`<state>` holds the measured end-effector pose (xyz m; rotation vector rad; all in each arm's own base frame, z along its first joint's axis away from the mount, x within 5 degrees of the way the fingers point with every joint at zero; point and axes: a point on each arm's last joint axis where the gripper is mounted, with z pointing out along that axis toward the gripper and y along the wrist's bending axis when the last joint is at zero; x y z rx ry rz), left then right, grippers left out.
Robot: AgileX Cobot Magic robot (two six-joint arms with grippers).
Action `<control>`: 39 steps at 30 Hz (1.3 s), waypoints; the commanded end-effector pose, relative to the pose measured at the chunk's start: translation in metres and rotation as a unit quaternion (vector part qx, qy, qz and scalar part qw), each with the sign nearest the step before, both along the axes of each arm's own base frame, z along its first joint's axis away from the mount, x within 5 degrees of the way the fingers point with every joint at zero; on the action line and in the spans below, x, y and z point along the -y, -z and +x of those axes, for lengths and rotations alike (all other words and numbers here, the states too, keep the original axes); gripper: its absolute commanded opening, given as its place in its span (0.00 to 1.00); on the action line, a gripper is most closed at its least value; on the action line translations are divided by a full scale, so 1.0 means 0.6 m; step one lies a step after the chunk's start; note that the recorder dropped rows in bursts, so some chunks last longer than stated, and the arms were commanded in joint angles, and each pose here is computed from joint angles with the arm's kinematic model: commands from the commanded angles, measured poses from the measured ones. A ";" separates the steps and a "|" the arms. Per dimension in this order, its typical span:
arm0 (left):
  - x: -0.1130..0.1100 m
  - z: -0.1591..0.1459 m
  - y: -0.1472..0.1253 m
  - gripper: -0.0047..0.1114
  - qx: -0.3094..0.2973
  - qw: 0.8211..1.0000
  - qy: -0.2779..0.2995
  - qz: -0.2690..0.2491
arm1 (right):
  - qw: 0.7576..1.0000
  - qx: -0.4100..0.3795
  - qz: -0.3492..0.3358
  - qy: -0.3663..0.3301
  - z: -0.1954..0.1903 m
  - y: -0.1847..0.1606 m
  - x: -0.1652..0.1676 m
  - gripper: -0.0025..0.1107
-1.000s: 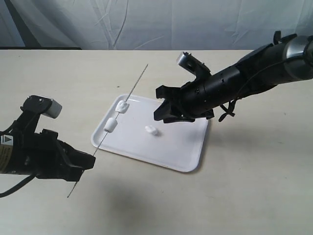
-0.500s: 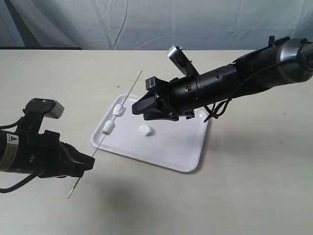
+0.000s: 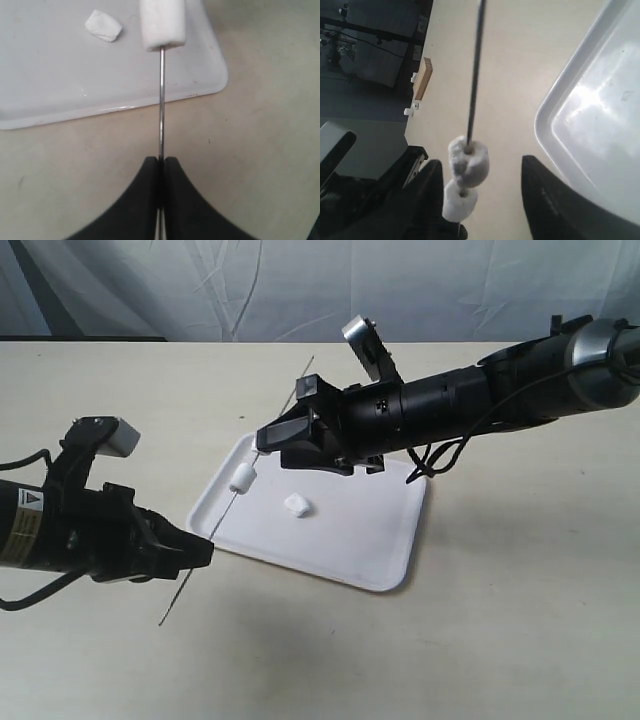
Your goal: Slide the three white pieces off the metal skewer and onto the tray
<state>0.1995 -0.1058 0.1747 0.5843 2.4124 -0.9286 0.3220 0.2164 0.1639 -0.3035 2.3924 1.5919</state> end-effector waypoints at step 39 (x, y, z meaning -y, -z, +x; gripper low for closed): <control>-0.005 -0.018 0.020 0.04 -0.036 0.999 -0.012 0.011 | 0.985 0.050 -0.162 0.012 0.042 0.010 0.063 0.20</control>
